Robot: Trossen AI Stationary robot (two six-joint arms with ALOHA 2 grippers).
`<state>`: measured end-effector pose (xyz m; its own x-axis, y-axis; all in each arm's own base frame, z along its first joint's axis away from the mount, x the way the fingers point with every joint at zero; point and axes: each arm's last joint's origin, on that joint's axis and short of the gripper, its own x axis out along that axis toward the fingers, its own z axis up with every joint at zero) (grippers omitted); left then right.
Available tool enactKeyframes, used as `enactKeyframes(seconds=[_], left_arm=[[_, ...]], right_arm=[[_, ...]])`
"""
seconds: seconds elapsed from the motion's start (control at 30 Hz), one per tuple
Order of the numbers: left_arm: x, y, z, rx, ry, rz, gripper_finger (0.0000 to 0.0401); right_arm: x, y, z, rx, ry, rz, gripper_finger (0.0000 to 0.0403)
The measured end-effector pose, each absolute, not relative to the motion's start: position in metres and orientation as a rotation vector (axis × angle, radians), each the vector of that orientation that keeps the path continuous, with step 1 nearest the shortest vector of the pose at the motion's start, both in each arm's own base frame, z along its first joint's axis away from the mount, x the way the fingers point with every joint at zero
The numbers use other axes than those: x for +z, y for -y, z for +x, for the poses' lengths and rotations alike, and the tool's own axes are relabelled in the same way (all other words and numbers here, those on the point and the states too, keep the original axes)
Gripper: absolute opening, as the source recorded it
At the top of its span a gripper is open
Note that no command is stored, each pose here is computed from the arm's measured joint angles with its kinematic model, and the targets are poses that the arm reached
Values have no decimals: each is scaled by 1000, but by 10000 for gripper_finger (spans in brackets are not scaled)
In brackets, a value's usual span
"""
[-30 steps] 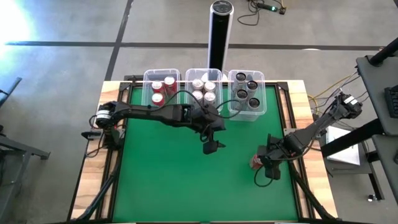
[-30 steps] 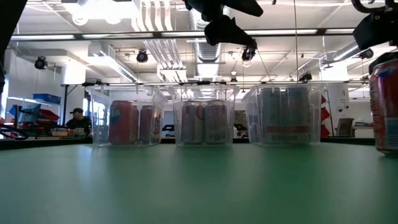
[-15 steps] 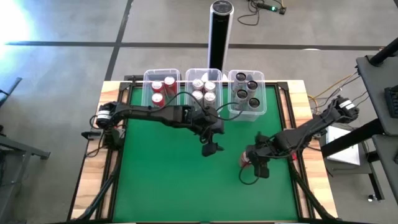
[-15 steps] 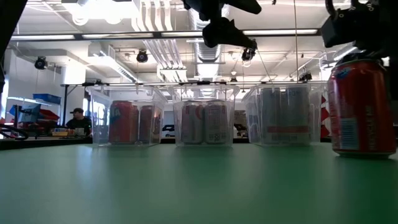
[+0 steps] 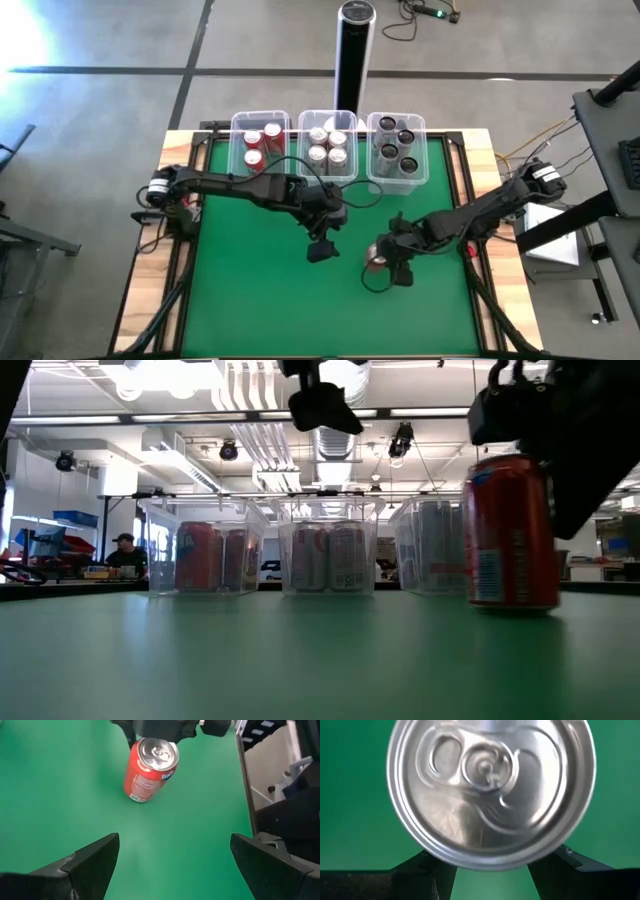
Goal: Sort soda cans
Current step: Put the orange soda can into the left transparent bin
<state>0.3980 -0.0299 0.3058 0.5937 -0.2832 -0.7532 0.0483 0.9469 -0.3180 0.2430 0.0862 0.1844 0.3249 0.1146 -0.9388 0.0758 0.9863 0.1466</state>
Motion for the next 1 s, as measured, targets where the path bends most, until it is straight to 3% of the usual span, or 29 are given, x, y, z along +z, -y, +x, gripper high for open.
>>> enactKeyframes(seconds=[0.77, 1.0], left_arm=[[302, 29, 377, -221, -1106, -277, 366], [304, 23, 386, -210, -1022, -263, 366]], right_arm=[[165, -55, 300, 46, -947, 147, 206], [175, -54, 285, 19, -1027, 171, 243]])
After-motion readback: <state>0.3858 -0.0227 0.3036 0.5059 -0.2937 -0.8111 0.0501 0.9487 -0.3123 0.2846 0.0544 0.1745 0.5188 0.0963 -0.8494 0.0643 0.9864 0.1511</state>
